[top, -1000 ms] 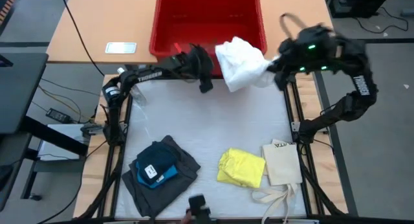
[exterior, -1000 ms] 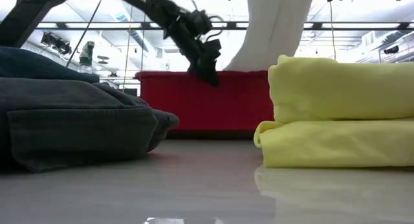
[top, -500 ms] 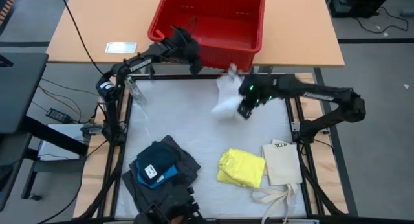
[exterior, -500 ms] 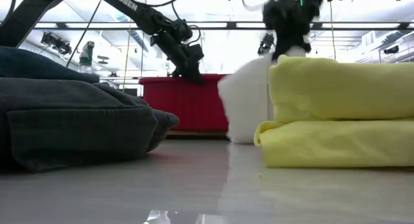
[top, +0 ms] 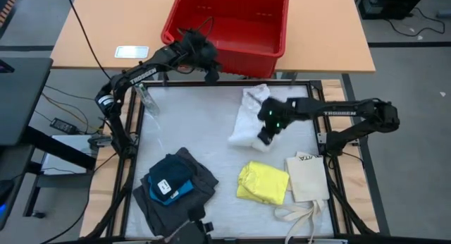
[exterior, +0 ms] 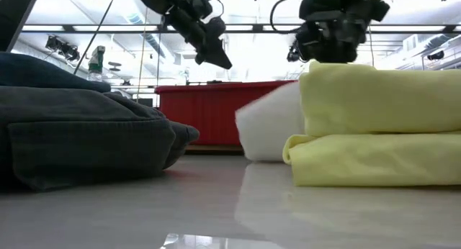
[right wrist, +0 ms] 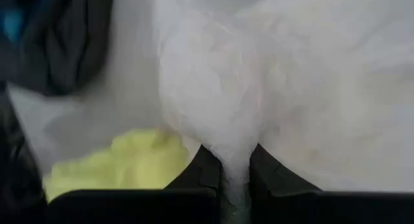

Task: Fold laundry
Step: Fold the white blouse

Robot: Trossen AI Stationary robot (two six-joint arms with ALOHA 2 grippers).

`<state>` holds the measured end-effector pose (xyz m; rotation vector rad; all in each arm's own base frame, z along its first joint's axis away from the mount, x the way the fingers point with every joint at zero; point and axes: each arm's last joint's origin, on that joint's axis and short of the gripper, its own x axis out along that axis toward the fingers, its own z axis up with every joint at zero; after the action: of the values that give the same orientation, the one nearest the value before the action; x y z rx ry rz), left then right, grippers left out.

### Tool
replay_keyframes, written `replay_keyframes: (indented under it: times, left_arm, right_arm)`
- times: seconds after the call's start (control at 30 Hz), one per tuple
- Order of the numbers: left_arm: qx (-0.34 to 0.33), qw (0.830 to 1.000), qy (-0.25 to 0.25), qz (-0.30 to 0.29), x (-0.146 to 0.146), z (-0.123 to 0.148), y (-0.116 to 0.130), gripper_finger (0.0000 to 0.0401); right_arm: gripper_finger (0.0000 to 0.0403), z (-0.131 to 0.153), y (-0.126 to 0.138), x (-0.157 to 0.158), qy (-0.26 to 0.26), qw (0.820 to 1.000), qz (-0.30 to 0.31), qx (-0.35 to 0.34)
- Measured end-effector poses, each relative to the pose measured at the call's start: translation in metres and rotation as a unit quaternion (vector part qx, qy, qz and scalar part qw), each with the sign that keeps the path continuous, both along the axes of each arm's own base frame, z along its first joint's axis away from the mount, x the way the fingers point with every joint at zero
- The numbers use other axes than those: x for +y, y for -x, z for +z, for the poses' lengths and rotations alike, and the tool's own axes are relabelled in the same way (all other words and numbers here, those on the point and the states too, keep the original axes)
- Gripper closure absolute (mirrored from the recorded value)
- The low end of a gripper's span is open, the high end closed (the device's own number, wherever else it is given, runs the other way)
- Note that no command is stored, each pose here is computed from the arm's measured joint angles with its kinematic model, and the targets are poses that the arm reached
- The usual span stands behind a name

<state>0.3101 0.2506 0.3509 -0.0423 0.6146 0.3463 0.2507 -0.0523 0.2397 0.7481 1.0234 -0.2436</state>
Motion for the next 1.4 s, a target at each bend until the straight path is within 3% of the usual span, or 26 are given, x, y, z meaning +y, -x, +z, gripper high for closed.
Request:
replay_keyframes:
  times: [0.17,0.4,0.53,0.7,0.8,0.9,1.0,1.17,1.4]
  left_arm:
    - [-0.007,1.0,-0.014,-0.023,-0.013,0.01,-0.001,0.0324]
    - [0.005,0.999,-0.004,-0.05,-0.022,0.008,-0.004,0.0324]
    - [0.03,0.996,0.001,-0.078,-0.035,0.004,-0.009,0.0323]
    - [0.044,0.993,-0.005,-0.11,-0.049,0.002,-0.017,0.0301]
    - [0.048,0.992,0.004,-0.121,-0.057,0.001,-0.02,0.028]
    - [0.043,0.985,0.035,-0.165,-0.069,-0.002,-0.025,0.0267]
    - [0.046,0.971,0.067,-0.226,-0.085,-0.009,-0.034,0.0265]
    - [0.082,0.955,0.072,-0.275,-0.105,-0.034,-0.051,0.0264]
    - [0.139,0.935,0.013,-0.324,-0.134,-0.095,-0.081,0.0259]
  right_arm:
    - [0.0367,0.008,0.011,-0.042,0.047,0.997,-0.066,-0.005]
    - [0.0358,-0.039,0.032,-0.09,0.061,0.991,-0.112,0.037]
    - [0.0272,-0.053,0.041,-0.104,0.059,0.988,-0.137,0.049]
    - [0.0159,-0.034,0.055,-0.109,0.069,0.981,-0.182,0.016]
    - [0.0131,-0.013,0.064,-0.105,0.086,0.967,-0.238,-0.013]
    - [0.0134,0.004,0.07,-0.095,0.091,0.96,-0.261,-0.047]
    - [0.0153,0.015,0.068,-0.077,0.079,0.969,-0.222,-0.076]
    - [0.0186,0.023,0.063,-0.043,0.086,0.985,-0.127,-0.084]
    - [0.0196,0.002,0.045,0.0,0.169,0.983,0.028,-0.06]
